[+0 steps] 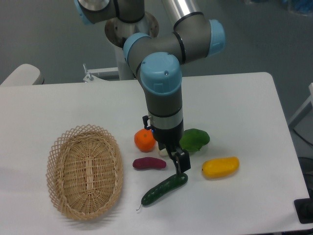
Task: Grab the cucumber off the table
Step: 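Lower the gripper down onto the green cucumber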
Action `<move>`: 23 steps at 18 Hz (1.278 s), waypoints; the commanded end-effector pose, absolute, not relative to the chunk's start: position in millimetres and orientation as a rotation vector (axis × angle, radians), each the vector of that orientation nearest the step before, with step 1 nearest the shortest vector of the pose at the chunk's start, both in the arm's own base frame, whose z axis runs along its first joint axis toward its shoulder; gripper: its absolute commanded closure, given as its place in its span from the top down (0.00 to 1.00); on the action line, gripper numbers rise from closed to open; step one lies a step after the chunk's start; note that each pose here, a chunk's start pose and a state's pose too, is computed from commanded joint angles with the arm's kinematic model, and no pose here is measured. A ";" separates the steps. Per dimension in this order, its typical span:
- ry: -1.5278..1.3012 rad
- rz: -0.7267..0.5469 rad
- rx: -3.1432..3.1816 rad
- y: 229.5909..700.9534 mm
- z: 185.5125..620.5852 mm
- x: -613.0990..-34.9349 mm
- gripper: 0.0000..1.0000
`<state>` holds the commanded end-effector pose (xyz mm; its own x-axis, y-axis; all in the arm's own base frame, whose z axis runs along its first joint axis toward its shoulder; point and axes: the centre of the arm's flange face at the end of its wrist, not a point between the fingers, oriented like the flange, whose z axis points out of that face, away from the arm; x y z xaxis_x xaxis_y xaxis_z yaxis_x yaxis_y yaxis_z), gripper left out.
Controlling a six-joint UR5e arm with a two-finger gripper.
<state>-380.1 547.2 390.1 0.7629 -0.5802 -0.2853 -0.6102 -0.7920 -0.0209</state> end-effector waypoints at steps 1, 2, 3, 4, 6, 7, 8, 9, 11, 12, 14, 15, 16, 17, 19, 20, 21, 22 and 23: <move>0.984 0.404 -2.840 546.9 389.4 -380.0 1.00; 0.997 0.403 -2.834 546.7 389.6 -379.4 1.00; 0.987 0.400 -2.840 542.7 389.1 -382.3 1.00; 0.983 0.400 -2.842 541.0 388.8 -383.5 1.00; 0.979 0.394 -2.843 543.0 386.0 -382.5 1.00; 0.977 0.392 -2.845 544.8 384.4 -380.3 1.00; 0.977 0.384 -2.845 546.4 381.6 -378.8 1.00; 0.980 0.382 -2.845 546.8 380.9 -377.8 1.00; 0.982 0.358 -2.849 547.2 370.8 -374.7 1.00; 0.969 0.349 -2.856 552.0 365.2 -371.3 1.00; 0.882 0.339 -2.879 560.7 361.2 -367.6 1.00; 0.838 0.326 -2.894 563.9 356.2 -365.3 1.00; 0.800 0.318 -2.910 568.6 350.1 -362.3 1.00; 0.754 0.302 -2.926 571.7 343.2 -359.8 1.00; 0.678 0.267 -2.957 579.6 327.2 -353.7 1.00; 0.666 0.251 -2.966 584.7 316.8 -352.7 1.00; 0.665 0.234 -2.975 589.2 303.5 -354.0 1.00; 0.667 0.227 -2.987 593.4 289.5 -358.6 1.00; 0.671 0.250 -3.008 598.6 280.7 -365.6 1.00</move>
<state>-365.6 598.6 280.7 0.8927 -0.4180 -0.1683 -0.4260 -0.9046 -0.0132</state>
